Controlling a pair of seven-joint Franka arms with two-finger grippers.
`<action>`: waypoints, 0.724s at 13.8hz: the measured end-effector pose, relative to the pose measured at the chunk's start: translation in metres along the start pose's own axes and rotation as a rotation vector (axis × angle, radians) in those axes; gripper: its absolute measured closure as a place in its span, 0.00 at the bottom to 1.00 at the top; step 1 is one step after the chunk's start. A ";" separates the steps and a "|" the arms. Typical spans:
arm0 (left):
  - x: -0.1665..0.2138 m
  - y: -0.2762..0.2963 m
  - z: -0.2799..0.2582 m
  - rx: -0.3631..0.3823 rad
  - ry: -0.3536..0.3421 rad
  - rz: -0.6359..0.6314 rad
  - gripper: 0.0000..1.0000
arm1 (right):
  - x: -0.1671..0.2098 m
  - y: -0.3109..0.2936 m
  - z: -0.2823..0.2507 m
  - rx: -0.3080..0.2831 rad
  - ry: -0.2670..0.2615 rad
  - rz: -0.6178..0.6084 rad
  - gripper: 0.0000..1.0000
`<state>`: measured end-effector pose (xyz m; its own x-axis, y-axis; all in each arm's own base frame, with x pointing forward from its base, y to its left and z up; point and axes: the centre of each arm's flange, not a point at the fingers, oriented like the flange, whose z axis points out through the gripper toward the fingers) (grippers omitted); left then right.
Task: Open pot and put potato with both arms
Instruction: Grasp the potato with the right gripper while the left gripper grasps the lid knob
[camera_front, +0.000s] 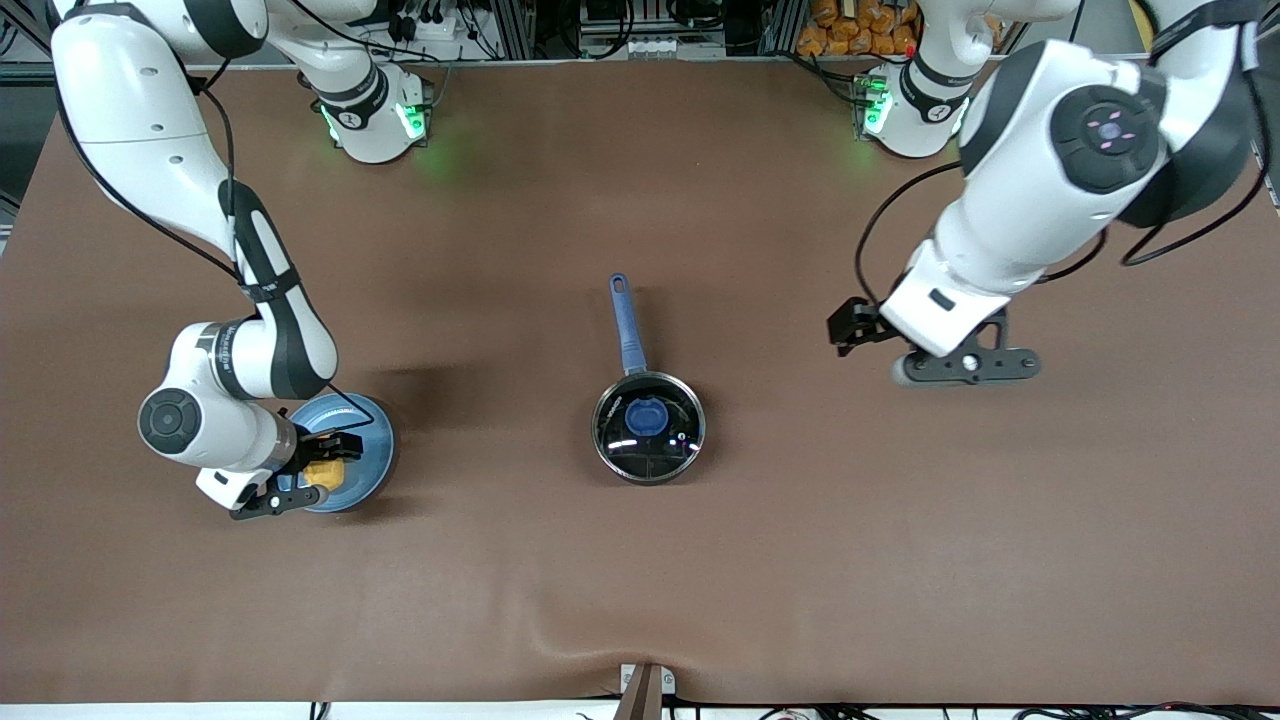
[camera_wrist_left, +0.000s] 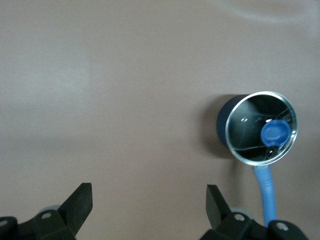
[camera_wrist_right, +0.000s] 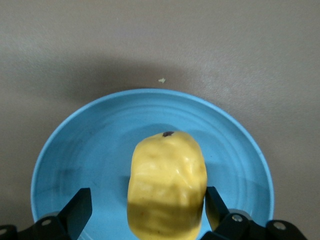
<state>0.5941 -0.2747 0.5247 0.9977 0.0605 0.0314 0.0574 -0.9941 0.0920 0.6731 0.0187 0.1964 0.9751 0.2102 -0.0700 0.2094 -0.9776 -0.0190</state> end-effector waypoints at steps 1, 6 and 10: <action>-0.003 0.015 0.011 -0.005 0.001 -0.011 0.00 | -0.001 0.000 0.004 0.001 -0.005 -0.001 0.00; -0.016 0.088 0.071 0.019 0.011 -0.035 0.00 | -0.001 0.000 0.011 0.002 -0.013 -0.038 0.19; -0.017 0.130 0.125 0.014 0.061 -0.066 0.00 | 0.001 0.000 0.008 0.001 -0.003 -0.047 0.44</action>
<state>0.5893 -0.4162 0.4115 0.9876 0.1307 0.0866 0.1237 -0.9889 0.0821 0.6734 0.0188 0.1884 0.9639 0.2564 -0.0722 0.2554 -0.9666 -0.0232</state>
